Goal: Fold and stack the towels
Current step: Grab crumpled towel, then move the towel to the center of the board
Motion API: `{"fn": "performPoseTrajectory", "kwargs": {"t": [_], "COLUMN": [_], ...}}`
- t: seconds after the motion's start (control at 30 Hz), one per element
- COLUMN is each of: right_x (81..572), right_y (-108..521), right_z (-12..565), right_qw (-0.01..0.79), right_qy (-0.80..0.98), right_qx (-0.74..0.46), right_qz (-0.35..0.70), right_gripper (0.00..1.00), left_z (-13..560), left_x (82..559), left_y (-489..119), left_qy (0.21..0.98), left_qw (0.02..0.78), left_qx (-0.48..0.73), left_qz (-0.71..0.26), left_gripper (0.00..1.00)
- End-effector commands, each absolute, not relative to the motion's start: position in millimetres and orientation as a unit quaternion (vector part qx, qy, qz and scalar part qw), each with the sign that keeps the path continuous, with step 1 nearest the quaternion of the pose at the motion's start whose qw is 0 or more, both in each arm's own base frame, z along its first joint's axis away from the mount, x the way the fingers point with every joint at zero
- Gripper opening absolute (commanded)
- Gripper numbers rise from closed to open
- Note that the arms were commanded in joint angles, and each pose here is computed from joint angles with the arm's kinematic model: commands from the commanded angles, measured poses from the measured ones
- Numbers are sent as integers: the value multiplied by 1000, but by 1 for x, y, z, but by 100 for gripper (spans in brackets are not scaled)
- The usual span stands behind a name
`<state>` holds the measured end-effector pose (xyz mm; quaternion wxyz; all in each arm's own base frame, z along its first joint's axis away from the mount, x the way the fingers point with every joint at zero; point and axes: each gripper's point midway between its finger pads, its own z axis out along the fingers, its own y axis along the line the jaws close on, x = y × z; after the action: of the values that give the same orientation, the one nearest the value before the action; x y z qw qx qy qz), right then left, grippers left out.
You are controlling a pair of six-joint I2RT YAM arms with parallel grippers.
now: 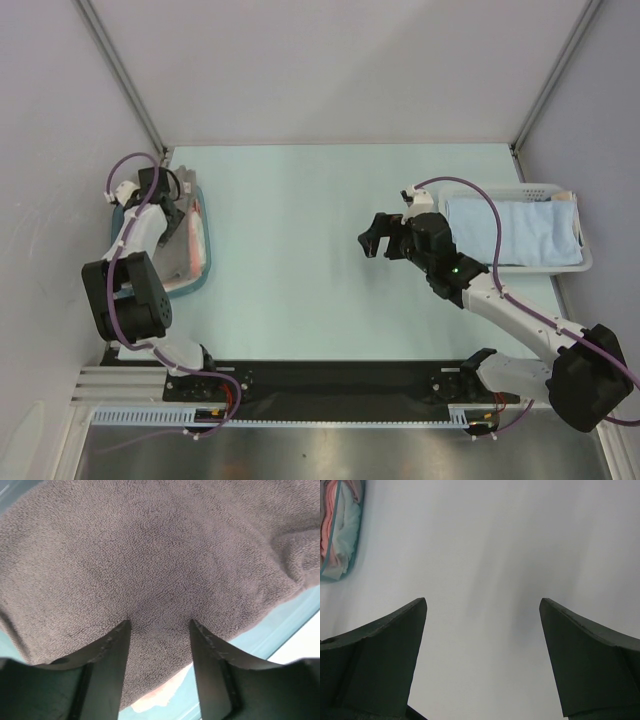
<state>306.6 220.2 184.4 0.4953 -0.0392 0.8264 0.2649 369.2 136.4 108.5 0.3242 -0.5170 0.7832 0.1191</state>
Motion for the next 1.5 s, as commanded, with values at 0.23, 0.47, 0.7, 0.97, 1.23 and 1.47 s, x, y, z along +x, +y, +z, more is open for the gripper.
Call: {"fn": "performPoseTrajectory", "kwargs": {"t": [0.23,0.47,0.7,0.97,1.23,1.47], "right_x": [309,310,310,310,308,309], "right_y": [221,221,222,223,217,208], "right_z": [196,196,194,194,201,207], "right_qw": [510,510,508,509,528,552], "right_qy": [813,813,813,812,800,787], "right_qx": [-39,-39,-39,-41,-41,-34], "right_qz": [279,280,281,283,282,272], "right_gripper": [100,100,100,100,100,100], "left_z": [102,156,228,315,427,470], "left_x": [381,390,393,399,399,361], "left_y": [141,147,150,125,11,-93], "left_qy": [783,772,755,744,744,741], "left_qw": [320,365,430,519,617,652], "left_qx": [-520,-508,-485,-414,-256,-141], "left_qz": [116,111,103,74,-3,-76], "left_gripper": [13,0,0,0,0,0]}}
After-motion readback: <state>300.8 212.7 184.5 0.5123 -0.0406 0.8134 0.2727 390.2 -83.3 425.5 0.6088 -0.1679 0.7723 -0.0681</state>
